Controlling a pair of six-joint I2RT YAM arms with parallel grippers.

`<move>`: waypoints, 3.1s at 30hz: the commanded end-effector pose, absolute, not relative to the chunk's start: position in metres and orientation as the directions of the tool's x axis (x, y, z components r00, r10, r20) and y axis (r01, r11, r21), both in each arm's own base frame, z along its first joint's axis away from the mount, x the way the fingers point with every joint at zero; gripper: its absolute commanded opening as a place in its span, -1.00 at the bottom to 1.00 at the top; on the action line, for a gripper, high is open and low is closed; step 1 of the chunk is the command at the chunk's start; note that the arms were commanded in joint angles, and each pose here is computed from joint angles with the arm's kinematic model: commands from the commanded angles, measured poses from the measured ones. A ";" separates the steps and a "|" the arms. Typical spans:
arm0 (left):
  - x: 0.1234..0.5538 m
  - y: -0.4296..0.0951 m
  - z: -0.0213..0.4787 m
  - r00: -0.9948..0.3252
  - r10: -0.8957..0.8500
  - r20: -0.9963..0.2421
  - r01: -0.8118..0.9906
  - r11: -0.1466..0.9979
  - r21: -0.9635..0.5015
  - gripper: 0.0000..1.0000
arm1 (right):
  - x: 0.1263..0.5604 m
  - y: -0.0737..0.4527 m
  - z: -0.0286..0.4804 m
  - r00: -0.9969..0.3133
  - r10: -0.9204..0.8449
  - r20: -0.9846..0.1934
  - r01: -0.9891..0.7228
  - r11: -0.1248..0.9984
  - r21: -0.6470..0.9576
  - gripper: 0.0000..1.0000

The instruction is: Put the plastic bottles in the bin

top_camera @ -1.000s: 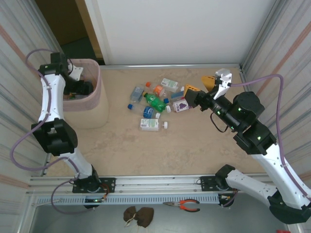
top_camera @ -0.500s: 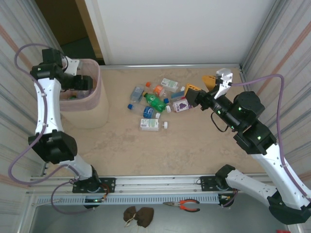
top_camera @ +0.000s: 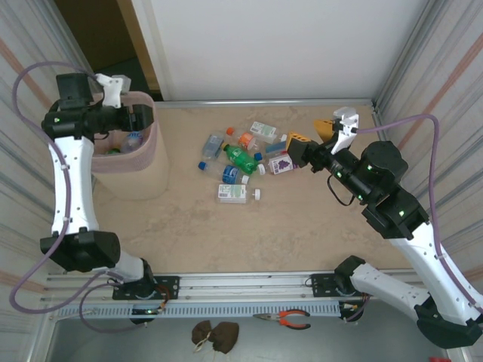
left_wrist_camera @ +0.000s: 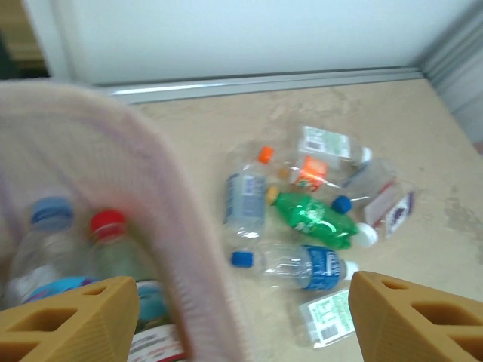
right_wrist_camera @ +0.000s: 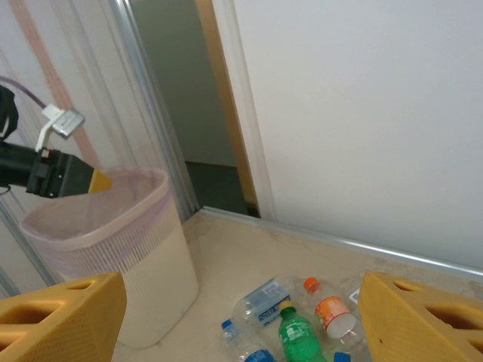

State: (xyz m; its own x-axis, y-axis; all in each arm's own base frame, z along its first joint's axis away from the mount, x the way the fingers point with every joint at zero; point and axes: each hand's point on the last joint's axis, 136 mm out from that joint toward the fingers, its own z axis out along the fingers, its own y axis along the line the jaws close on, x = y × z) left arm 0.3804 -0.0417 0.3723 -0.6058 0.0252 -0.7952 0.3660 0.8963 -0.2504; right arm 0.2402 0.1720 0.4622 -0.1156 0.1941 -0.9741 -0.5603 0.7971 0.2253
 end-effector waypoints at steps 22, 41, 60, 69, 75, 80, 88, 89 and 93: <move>0.301 -0.310 0.263 0.005 0.833 -0.553 0.962 0.146 0.229 0.47 | 0.227 0.151 0.481 -0.076 0.245 -0.967 -0.531 0.811 0.247 0.58; 0.307 -0.374 0.090 0.017 0.993 -0.114 0.987 0.002 0.158 0.52 | 0.225 0.145 0.484 -0.062 0.226 -0.972 -0.514 0.827 0.225 0.58; 0.301 -0.356 0.025 -0.017 1.000 0.015 0.998 0.016 0.060 0.16 | 0.231 0.147 0.478 -0.080 0.222 -0.972 -0.507 0.830 0.231 0.58; 0.307 -0.344 0.025 -0.038 0.999 0.034 0.997 0.036 0.071 0.15 | 0.229 0.146 0.478 -0.080 0.233 -0.969 -0.507 0.828 0.241 0.58; 0.308 -0.341 0.027 -0.052 0.999 0.017 0.997 0.051 0.053 0.05 | 0.227 0.144 0.479 -0.077 0.239 -0.968 -0.508 0.826 0.244 0.58; 0.309 -0.340 0.030 -0.055 0.998 0.016 0.997 0.054 0.056 -0.09 | 0.226 0.142 0.479 -0.075 0.247 -0.966 -0.505 0.826 0.250 0.58; 0.301 -0.346 0.052 -0.050 0.997 -0.057 0.998 0.052 0.038 -0.19 | 0.224 0.141 0.480 -0.073 0.254 -0.964 -0.508 0.823 0.255 0.58; 0.300 -0.347 0.056 -0.053 0.996 -0.071 0.998 0.056 0.036 -0.19 | 0.224 0.141 0.480 -0.071 0.254 -0.965 -0.509 0.823 0.254 0.58; 0.298 -0.351 0.082 -0.073 0.986 -0.151 0.997 0.078 0.028 -0.21 | 0.223 0.142 0.480 -0.071 0.254 -0.965 -0.512 0.821 0.254 0.58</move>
